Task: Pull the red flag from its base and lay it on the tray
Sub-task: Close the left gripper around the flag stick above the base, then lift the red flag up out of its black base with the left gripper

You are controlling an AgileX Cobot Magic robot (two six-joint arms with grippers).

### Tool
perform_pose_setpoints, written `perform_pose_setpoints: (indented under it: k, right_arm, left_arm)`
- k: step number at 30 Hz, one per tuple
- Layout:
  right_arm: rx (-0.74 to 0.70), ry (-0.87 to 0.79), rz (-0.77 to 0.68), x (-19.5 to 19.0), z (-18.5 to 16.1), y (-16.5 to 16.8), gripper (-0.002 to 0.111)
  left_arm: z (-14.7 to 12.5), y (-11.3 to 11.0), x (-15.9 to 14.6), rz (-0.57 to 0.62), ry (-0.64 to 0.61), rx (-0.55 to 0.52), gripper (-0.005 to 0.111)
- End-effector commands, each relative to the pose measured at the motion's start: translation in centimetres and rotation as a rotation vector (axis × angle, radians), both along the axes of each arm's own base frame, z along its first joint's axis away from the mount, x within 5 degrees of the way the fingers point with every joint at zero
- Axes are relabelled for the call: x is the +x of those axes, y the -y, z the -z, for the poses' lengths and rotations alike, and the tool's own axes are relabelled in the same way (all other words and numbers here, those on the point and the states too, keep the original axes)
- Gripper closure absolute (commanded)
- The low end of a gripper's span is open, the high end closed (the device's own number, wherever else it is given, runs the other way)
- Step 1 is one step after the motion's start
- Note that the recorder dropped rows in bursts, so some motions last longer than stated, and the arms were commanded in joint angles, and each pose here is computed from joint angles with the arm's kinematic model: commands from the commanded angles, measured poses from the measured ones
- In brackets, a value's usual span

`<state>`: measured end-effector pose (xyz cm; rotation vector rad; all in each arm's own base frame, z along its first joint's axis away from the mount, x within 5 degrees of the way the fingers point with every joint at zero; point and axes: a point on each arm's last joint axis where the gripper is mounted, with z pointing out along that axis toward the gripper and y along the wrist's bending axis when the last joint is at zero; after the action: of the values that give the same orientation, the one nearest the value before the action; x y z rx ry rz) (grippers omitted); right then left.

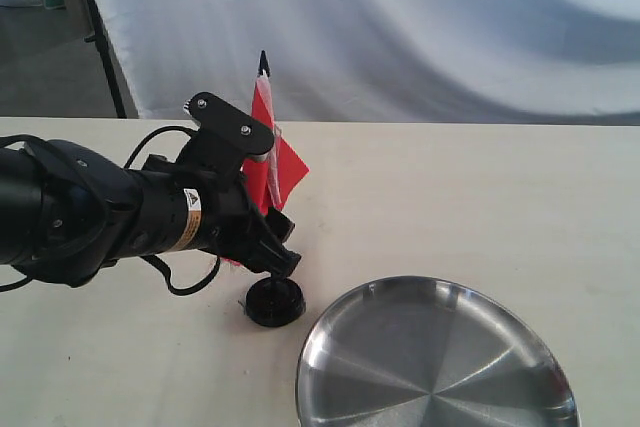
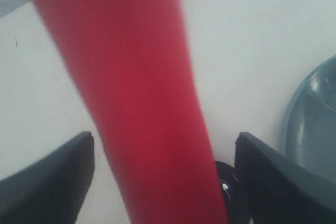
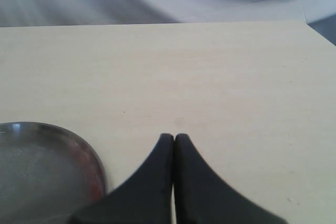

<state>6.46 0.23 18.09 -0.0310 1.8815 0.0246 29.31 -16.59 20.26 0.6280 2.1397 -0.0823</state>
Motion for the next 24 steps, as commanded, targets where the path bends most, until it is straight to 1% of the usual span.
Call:
perform_pose_setpoints:
  k: [1,3,5,11,16,17,19,22,24]
  right_arm:
    - [-0.008,0.002,0.002,0.0,-0.1,0.0,0.109]
    - [-0.008,0.002,0.002,0.0,-0.1,0.0,0.109]
    - [-0.008,0.002,0.002,0.0,-0.1,0.0,0.109]
    - [-0.008,0.002,0.002,0.0,-0.1,0.0,0.109]
    - [-0.008,0.002,0.002,0.0,-0.1,0.0,0.109]
    - [-0.008,0.002,0.002,0.0,-0.1,0.0,0.109]
    - [-0.008,0.002,0.002,0.0,-0.1,0.0,0.109]
    - [-0.008,0.002,0.002,0.0,-0.1,0.0,0.109]
    - [-0.008,0.002,0.002,0.0,-0.1,0.0,0.109]
  left_arm:
    - [-0.2,0.1,0.1,-0.014,0.008,-0.008,0.048]
    - [-0.2,0.1,0.1,-0.018,0.010,-0.006,0.056]
    - [-0.3,0.1,0.1,-0.014,0.014,-0.002,0.059]
    - [-0.2,1.0,1.3,0.000,0.017,-0.008,0.059]
    - [1.1,1.4,2.0,-0.001,-0.008,0.008,0.060]
    - [1.3,1.5,2.1,-0.002,-0.012,0.012,0.063]
    - [1.5,1.5,2.1,-0.003,-0.017,0.016,0.075]
    - [1.5,1.5,2.1,-0.003,-0.017,0.016,0.105]
    - [1.5,1.5,2.1,-0.004,-0.016,0.016,0.107]
